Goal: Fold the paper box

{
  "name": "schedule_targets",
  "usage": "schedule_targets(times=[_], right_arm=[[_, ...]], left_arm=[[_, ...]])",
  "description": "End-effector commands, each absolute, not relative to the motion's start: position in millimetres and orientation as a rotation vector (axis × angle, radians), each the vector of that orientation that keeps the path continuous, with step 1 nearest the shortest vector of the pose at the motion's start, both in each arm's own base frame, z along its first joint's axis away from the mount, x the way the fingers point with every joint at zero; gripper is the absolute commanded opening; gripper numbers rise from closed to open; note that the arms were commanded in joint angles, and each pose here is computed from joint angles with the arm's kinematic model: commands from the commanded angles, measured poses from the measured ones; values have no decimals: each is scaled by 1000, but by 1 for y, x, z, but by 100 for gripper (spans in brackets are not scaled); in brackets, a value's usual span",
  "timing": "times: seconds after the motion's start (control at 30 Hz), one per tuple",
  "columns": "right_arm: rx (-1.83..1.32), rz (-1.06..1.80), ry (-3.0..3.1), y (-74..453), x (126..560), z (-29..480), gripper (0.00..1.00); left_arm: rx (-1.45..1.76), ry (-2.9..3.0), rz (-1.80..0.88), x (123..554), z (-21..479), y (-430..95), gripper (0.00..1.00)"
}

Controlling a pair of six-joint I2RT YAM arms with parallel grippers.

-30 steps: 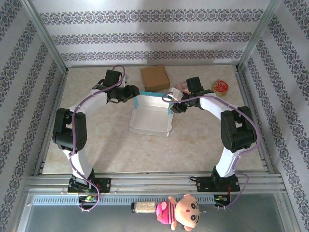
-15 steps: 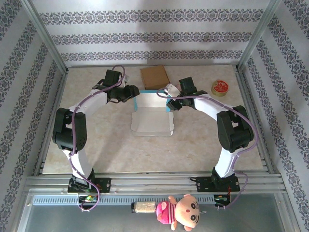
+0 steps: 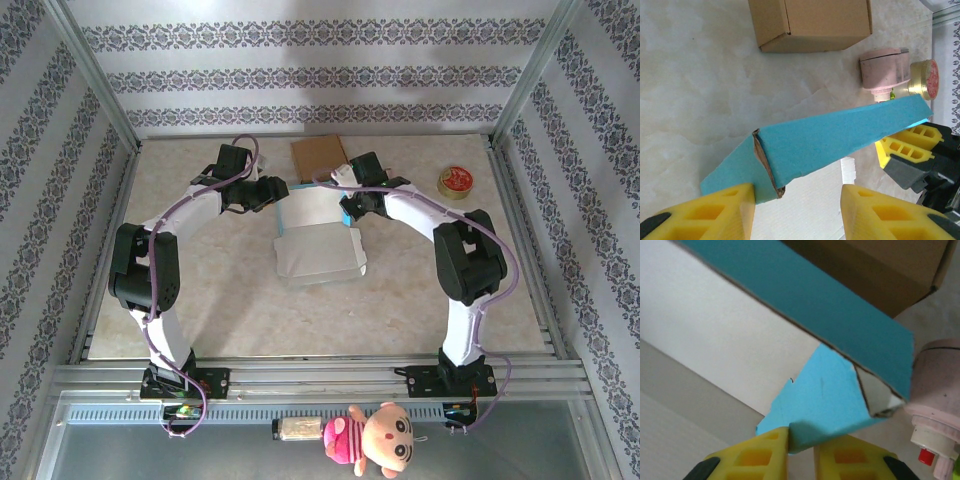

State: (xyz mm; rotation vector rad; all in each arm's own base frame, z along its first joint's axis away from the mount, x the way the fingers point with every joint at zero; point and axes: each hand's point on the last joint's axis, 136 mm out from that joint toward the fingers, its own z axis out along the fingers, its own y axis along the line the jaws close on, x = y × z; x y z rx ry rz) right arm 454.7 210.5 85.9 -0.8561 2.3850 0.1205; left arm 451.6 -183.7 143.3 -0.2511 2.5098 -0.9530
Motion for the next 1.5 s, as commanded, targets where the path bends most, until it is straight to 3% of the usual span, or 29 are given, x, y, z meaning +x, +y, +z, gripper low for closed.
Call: schedule_targets(times=[0.0,0.2,0.27,0.43,0.57,0.7,0.8,1.0,1.1,1.17,1.33,1.47], right_arm=[[-748,156,2517,217,445,74,14],[-467,150,2656,217,444,62,2],[-366,145,2690,218,443,55,2],[-189,176,2719,222,445,39,18],[-159,233,2712,229,448,32,19],[-140,236,2715,230,450,26,8],[-145,214,2710,228,450,26,6],[-210,182,2741,228,441,17,12],[-270,144,2745,226,437,15,3],[-369,91,2728,225,434,21,0],[-795,56,2748,218,408,52,0],[-1311,43,2646,214,377,79,0]], left_arm=[[-227,2482,-969,454,148,-183,48],[-231,2481,-969,455,149,-183,48],[-231,2480,-973,455,149,-184,48],[-234,2480,-970,455,149,-183,48],[-232,2482,-968,454,149,-183,48],[-232,2477,-974,453,150,-183,48],[-232,2478,-967,452,149,-183,48],[-236,2479,-966,451,148,-182,48],[-236,2476,-963,449,150,-181,48],[-239,2466,-952,447,156,-178,53],[-238,2403,-898,424,192,-163,83],[-223,2335,-756,394,224,-139,90]])
